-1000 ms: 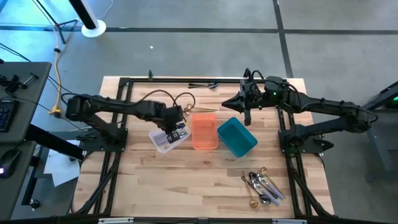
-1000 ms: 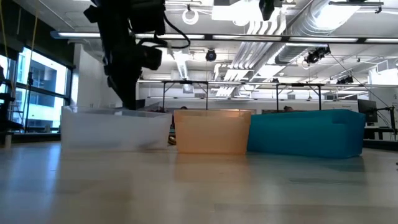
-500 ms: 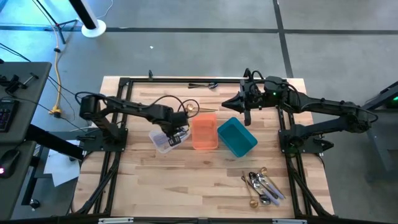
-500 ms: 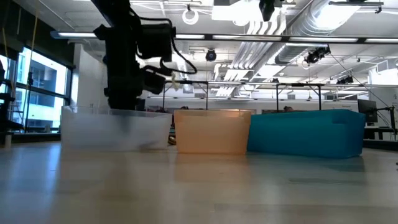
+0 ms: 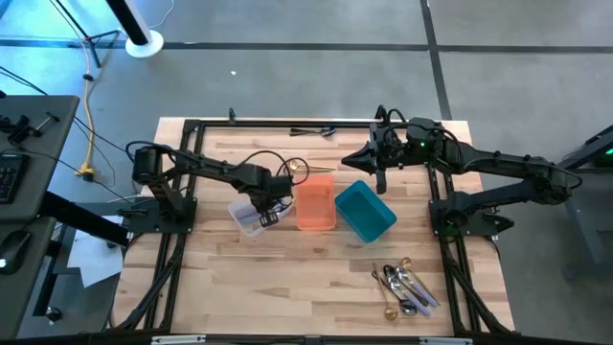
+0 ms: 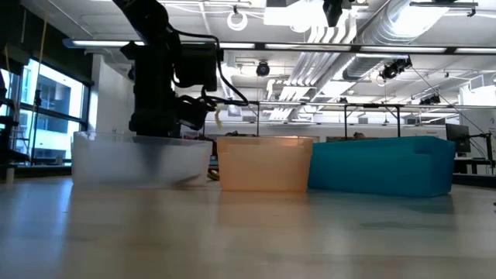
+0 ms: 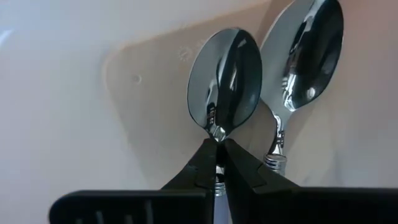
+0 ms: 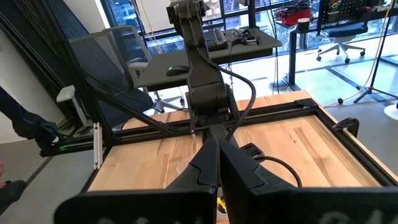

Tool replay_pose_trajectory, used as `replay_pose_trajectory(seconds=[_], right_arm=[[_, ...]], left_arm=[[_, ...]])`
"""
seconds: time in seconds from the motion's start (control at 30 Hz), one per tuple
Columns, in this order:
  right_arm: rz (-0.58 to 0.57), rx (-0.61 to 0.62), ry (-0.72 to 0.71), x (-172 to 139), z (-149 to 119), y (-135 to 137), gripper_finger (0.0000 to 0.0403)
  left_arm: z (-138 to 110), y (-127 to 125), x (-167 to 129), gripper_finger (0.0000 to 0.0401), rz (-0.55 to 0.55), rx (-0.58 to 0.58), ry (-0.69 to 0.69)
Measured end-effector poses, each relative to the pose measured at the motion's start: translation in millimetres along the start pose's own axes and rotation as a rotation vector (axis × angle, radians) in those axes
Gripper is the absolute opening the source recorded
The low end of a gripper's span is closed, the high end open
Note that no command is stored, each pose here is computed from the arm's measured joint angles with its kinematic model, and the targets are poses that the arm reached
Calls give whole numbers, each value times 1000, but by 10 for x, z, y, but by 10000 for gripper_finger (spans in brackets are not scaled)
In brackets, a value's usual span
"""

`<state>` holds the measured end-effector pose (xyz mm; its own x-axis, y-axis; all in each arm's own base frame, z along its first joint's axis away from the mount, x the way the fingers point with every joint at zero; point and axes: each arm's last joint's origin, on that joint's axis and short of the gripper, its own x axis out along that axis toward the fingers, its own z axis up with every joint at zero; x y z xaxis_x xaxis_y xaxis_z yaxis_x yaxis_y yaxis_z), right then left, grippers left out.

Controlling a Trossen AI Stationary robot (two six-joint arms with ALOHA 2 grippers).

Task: Sort silverware by color (type)
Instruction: Put the purple spoon into the white bin

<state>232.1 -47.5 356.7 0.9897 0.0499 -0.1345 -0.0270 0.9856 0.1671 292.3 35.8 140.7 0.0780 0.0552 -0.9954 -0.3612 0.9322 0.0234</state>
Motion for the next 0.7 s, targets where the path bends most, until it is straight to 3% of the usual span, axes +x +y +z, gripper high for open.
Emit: replay_pose_trajectory(seconds=[0.4,0.7], right_arm=[[0,1,3,0,-3,0,0],[0,1,3,0,-3,0,0]], left_arm=[[8,0,2,53,-2,28,-10],[4,-2,-9,112,-14,42,-10]])
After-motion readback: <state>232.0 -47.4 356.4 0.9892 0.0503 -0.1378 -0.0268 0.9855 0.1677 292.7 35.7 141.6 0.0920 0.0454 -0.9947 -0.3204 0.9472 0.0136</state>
